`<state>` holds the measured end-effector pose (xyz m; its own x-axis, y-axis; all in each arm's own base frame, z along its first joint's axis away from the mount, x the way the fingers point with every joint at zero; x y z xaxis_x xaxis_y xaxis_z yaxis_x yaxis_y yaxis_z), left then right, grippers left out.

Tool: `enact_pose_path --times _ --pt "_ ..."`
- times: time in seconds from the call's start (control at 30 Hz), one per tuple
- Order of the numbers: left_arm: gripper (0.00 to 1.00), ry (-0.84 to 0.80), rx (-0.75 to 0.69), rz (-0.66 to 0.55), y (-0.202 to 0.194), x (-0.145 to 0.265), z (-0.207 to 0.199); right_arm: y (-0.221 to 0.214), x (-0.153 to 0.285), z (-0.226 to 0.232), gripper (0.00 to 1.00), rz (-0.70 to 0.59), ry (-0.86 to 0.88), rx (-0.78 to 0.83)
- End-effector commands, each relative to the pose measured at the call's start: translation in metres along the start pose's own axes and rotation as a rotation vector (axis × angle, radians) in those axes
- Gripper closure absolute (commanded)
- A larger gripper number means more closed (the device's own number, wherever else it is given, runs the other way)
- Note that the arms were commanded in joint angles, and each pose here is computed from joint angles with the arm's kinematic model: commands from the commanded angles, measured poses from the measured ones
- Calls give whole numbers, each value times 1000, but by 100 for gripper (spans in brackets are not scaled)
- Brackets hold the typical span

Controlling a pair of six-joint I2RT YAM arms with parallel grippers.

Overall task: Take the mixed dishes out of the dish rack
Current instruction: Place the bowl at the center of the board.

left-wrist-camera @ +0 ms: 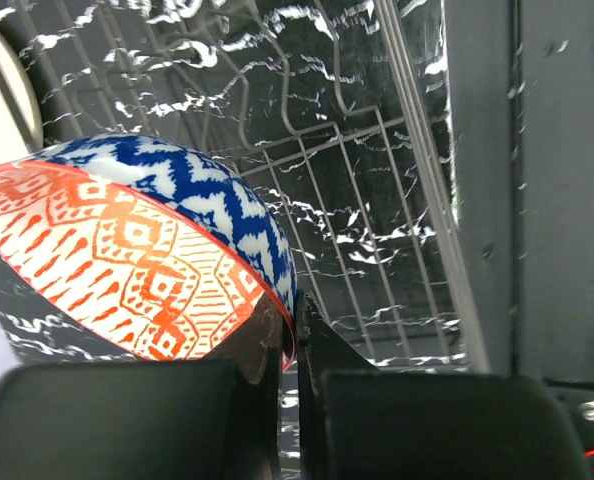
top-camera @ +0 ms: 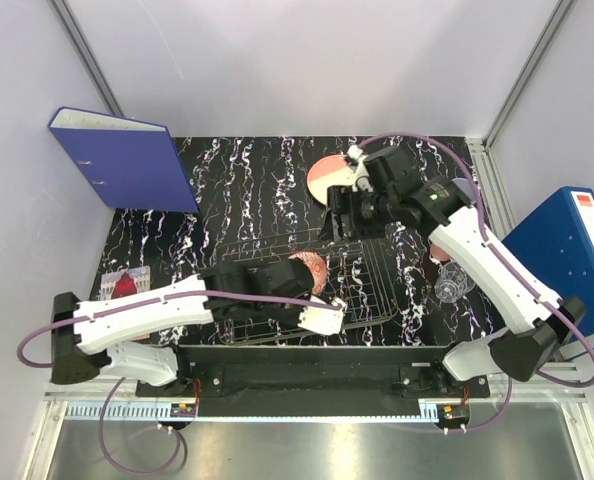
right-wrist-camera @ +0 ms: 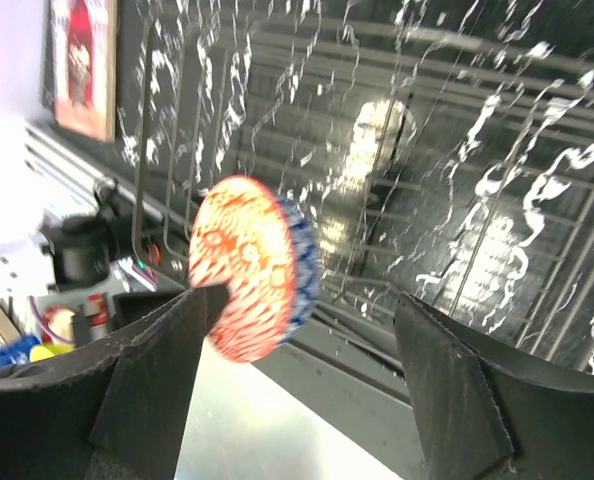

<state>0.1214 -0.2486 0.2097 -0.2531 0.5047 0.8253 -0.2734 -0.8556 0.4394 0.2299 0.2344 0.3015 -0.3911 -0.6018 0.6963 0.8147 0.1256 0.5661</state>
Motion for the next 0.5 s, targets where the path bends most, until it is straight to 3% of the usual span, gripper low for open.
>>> enact_pose_path --times 0.0,0.37,0.47 --pt "100 71 -132 -40 24 1 27 -15 -2 13 18 64 21 52" --pt "100 114 -131 -34 29 7 43 -57 -16 1 19 181 -48 74" --pt "100 114 -129 -42 33 8 44 -65 -27 4 24 216 -49 85"
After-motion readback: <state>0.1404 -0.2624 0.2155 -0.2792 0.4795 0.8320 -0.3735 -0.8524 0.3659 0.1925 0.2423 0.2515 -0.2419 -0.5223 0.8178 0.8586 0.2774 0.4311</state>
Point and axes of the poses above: each gripper's point midway between its finger pads, its own x axis back along the fingers, its own z axis along the line the jaws close on, y = z × x, the point moved 3 cm from there along x, back along the fingers, and after that the axes turned 5 degrees about x, right-handed, at the moved point
